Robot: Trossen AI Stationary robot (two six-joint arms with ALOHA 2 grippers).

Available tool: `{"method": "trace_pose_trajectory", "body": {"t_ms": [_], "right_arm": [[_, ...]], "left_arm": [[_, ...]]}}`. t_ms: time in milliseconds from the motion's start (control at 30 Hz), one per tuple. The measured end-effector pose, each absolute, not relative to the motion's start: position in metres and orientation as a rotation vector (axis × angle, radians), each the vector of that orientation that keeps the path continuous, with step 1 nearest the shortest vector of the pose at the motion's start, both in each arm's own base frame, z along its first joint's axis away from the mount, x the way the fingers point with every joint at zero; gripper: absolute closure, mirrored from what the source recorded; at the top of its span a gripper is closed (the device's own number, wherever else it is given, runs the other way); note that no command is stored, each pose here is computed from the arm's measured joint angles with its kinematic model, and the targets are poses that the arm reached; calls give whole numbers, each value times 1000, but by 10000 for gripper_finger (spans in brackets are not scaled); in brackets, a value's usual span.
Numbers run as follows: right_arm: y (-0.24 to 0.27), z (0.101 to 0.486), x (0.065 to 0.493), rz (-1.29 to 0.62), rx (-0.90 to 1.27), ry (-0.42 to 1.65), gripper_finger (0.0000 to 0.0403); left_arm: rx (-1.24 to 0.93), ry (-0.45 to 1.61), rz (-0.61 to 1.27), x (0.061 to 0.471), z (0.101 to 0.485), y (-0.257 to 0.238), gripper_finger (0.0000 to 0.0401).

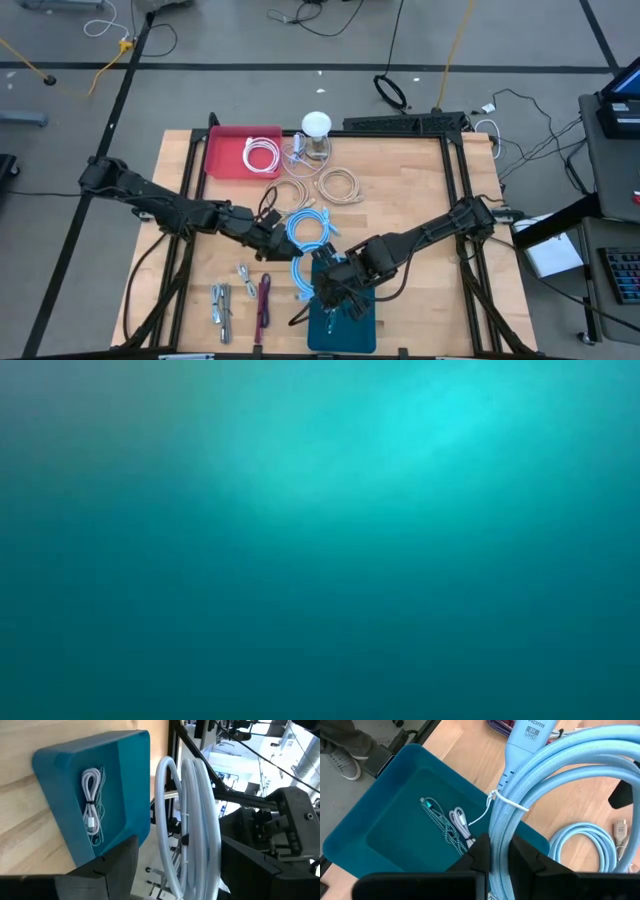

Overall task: Pick & Place USB Port
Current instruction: Put the bottom blue HDMI cable into the red bin

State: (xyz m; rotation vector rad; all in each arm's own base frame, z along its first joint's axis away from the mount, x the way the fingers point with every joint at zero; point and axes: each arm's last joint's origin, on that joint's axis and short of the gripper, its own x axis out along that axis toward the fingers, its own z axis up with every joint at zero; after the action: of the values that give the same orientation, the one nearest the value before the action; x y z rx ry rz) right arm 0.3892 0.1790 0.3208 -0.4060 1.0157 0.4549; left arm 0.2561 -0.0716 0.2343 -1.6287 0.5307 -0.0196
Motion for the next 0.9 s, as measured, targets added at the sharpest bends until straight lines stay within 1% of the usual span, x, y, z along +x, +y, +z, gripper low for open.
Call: {"method": "trace_pose_trajectory", "body": {"t_ms": [267,367,433,467,533,633,667,767,900], "right_arm": [[180,323,392,454,-397,979,372],[177,323,394,448,-391,970,372],[175,323,396,440,-388,966,372],[174,323,396,435,-389,965,371],[172,323,397,408,-400,966,362],[171,323,397,394,-419,967,353],[171,323,397,395,-420,966,352],[171,324,397,394,-414,965,354],[175,337,391,382,-374,908,351]], "left_arm": [[-1637,484,-13,258,237,-67,139],[-1644,460,-28,259,239,-65,150],[-1662,463,-28,259,239,-65,177],[-1666,472,-35,259,239,-65,197],[-1665,487,-50,259,239,-66,254],[-1644,480,-76,259,241,-68,358],[-1641,470,-79,259,241,-68,366],[-1640,456,-71,259,242,-68,366],[-1607,434,-29,259,240,-62,366]]}}
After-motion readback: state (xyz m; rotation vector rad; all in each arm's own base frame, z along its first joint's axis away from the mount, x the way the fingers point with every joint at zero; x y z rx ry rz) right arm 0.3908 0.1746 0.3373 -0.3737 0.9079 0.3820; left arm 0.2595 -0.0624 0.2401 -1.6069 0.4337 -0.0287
